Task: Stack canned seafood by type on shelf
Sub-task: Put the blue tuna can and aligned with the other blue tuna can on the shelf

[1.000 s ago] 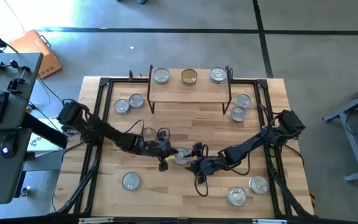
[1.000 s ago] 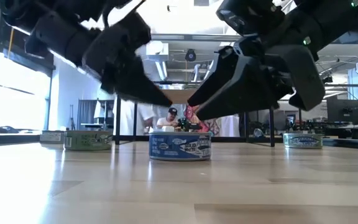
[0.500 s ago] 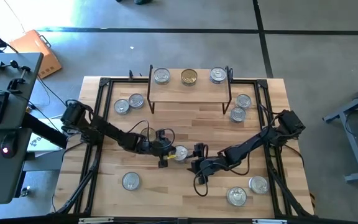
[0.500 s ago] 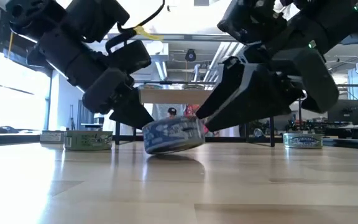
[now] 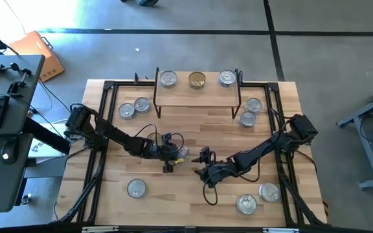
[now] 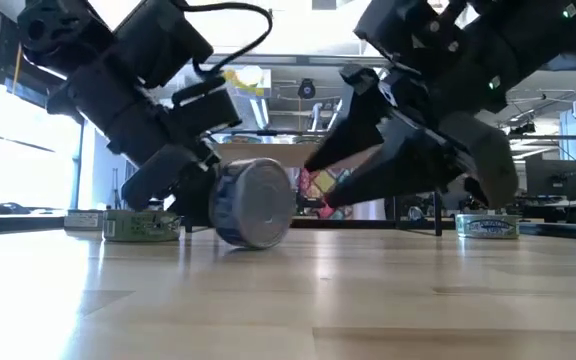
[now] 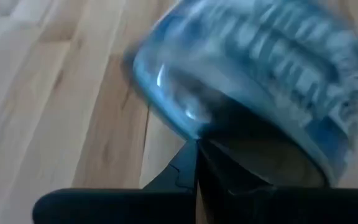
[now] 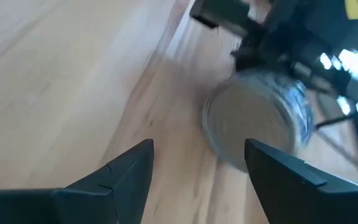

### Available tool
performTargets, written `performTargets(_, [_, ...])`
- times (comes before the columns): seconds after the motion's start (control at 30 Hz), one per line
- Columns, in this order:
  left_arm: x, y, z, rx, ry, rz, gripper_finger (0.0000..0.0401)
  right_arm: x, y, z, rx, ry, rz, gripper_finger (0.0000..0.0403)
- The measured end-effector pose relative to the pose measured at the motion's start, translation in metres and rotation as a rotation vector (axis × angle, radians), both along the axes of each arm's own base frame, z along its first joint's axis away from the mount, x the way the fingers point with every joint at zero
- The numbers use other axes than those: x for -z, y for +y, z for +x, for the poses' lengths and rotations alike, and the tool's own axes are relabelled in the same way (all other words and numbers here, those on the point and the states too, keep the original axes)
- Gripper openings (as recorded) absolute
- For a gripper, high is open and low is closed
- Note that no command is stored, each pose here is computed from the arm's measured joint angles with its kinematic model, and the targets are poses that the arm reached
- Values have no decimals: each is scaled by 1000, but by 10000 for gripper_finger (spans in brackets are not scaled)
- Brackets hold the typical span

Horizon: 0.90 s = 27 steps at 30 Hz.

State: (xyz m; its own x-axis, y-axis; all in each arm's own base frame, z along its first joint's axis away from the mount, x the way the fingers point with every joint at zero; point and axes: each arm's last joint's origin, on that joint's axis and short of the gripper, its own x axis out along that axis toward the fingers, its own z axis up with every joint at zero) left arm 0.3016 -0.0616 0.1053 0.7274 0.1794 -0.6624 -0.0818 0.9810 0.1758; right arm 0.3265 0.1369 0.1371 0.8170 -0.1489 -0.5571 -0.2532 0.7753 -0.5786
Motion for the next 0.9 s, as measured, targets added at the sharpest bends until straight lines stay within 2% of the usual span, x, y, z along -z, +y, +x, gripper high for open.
performTargets(0.2, [-3, 0, 2, -1, -20, -2, 0, -6, -2, 5, -14, -62, -9, 245])
performTargets(0.37, [-3, 0, 2, 12, -27, 16, 0, -9, -14, 8, 76, -76, 17, 245])
performTargets(0.5, [-5, -1, 2, 7, -35, 12, 0, -20, -17, 4, 135, -87, 78, 245])
performTargets(0.6, [-8, -1, 3, -7, -54, 20, 0, -18, -21, 0, 198, -44, 166, 245])
performTargets(0.77, [-14, 9, 10, -24, -125, 39, 0, -6, -28, 7, 199, 33, 454, 245])
performTargets(0.9, [-21, 15, 16, 22, -199, 35, 0, 5, -30, 19, 136, -10, 519, 245])
